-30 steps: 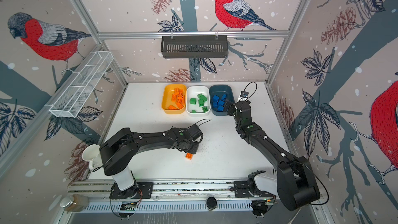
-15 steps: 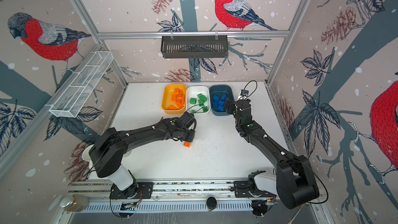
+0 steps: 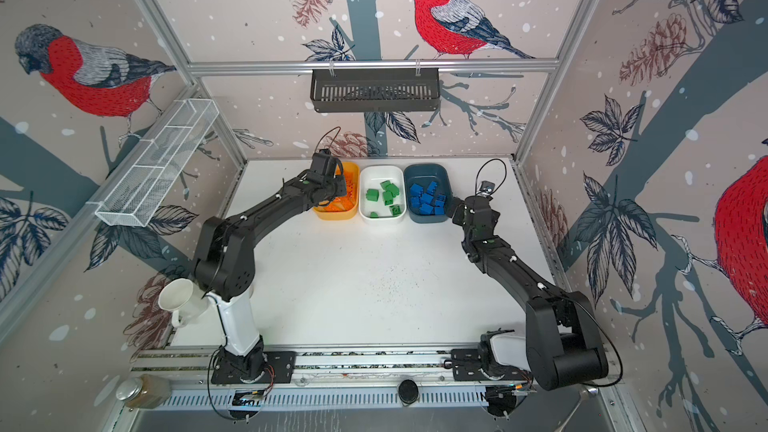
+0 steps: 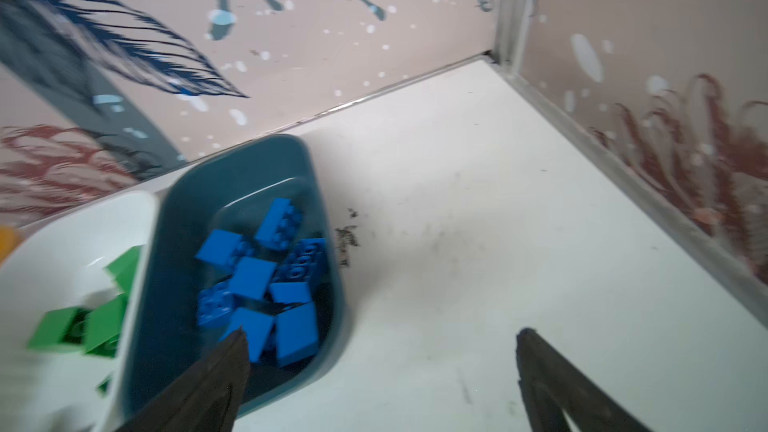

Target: Sort the legos into containers by color

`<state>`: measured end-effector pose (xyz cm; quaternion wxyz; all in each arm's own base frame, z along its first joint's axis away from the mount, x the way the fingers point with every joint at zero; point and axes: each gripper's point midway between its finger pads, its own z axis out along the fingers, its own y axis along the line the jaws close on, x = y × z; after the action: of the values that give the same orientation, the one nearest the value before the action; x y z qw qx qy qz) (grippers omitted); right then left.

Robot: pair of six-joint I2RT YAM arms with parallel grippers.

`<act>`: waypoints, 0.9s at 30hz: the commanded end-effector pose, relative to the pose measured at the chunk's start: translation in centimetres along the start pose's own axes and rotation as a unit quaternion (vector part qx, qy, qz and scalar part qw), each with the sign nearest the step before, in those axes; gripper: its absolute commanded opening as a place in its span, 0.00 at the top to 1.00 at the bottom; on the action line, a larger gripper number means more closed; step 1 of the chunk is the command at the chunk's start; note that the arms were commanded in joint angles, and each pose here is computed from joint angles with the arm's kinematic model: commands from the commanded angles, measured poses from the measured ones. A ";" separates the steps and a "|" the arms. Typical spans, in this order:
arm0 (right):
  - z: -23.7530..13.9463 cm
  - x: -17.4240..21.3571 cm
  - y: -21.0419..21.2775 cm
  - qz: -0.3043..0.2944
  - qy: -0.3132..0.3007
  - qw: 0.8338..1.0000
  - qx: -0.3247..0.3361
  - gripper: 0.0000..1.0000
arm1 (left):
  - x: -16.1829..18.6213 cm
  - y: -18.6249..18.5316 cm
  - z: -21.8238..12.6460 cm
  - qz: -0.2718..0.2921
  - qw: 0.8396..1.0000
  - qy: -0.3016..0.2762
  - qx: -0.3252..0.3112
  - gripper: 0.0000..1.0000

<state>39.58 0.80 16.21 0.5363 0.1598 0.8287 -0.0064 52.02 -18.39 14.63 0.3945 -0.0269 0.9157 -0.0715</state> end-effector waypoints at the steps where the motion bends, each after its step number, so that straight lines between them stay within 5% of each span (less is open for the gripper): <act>1: 0.3 0.0 -4.2 -0.019 -0.010 0.997 0.071 0.01 | -1.1 0.8 2.6 0.022 0.999 0.003 -0.026 0.59; 4: 0.6 0.8 -7.1 -0.029 -0.015 0.995 0.098 0.01 | -1.4 2.1 3.3 0.015 0.999 0.012 -0.049 0.25; 7: 1.0 1.4 -7.6 -0.038 -0.043 0.996 0.062 0.01 | -2.6 3.5 0.6 0.000 0.998 -0.031 -0.051 0.04; 12: 1.5 2.2 -6.2 -0.066 -0.084 0.994 0.006 0.00 | -2.1 9.6 -6.1 0.004 0.988 -0.119 -0.100 0.03; 19: 1.3 3.1 -2.0 -0.122 -0.107 0.984 -0.078 0.01 | 5.9 20.4 -10.4 0.019 0.963 -0.173 -0.204 0.03; 24: -0.6 3.4 -3.3 -0.106 -0.161 0.979 -0.058 0.01 | 8.2 20.2 -10.1 0.054 0.956 -0.244 -0.157 0.02; 27: 0.1 3.6 -4.4 -0.088 -0.141 0.986 -0.023 0.01 | 7.4 19.0 -10.8 0.060 0.948 -0.293 -0.109 0.02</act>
<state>36.48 -1.44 9.21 0.6058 0.0349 0.7936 -0.0444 36.87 2.35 7.41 0.5132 -0.0629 0.8493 0.1064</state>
